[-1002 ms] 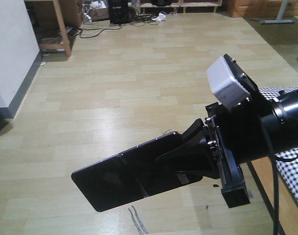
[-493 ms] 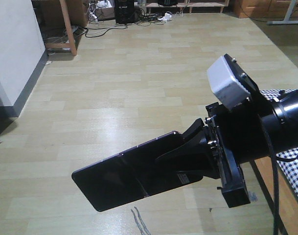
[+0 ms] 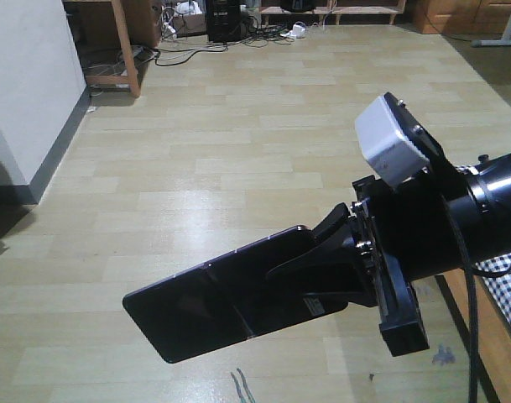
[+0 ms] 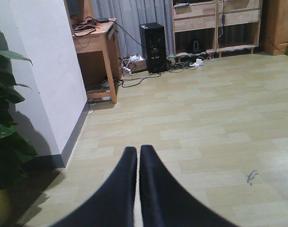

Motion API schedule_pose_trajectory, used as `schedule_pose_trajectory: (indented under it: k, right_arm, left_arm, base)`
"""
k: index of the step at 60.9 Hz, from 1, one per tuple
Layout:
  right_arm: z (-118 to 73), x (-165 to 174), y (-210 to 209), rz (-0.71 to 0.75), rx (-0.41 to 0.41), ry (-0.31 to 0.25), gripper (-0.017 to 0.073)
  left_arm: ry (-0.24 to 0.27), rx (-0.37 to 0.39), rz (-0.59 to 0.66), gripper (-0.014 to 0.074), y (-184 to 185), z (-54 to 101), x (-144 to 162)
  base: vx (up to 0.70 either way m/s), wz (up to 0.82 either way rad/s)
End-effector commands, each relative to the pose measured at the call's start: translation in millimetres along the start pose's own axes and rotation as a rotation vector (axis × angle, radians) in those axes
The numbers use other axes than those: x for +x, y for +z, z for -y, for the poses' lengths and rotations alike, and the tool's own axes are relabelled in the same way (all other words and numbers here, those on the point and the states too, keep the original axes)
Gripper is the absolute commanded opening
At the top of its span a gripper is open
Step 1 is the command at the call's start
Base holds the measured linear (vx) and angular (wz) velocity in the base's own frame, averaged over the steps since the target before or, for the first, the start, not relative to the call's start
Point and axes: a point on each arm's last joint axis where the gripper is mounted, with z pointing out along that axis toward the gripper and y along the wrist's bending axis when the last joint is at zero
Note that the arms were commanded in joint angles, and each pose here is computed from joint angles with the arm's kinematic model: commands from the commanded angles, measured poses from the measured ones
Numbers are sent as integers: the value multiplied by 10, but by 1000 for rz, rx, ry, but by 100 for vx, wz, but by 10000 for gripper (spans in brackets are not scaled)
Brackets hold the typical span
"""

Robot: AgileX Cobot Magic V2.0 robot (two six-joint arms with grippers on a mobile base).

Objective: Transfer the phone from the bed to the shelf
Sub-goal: 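Drive the base to the wooden shelf holding the phone aloft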

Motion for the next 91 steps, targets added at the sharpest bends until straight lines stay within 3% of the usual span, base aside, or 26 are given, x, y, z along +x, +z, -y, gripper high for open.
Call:
schedule_pose_trajectory:
  k: [1, 91]
  right_arm:
    - [-171, -141, -85, 76, -77, -23, -2]
    - [-171, -141, -85, 76, -77, -23, -2]
  left_arm:
    - [-14, -10, 107, 1, -30, -16, -142]
    - [-14, -10, 107, 1, -30, -16, -142]
  base:
    - [12, 6]
    - [27, -3]
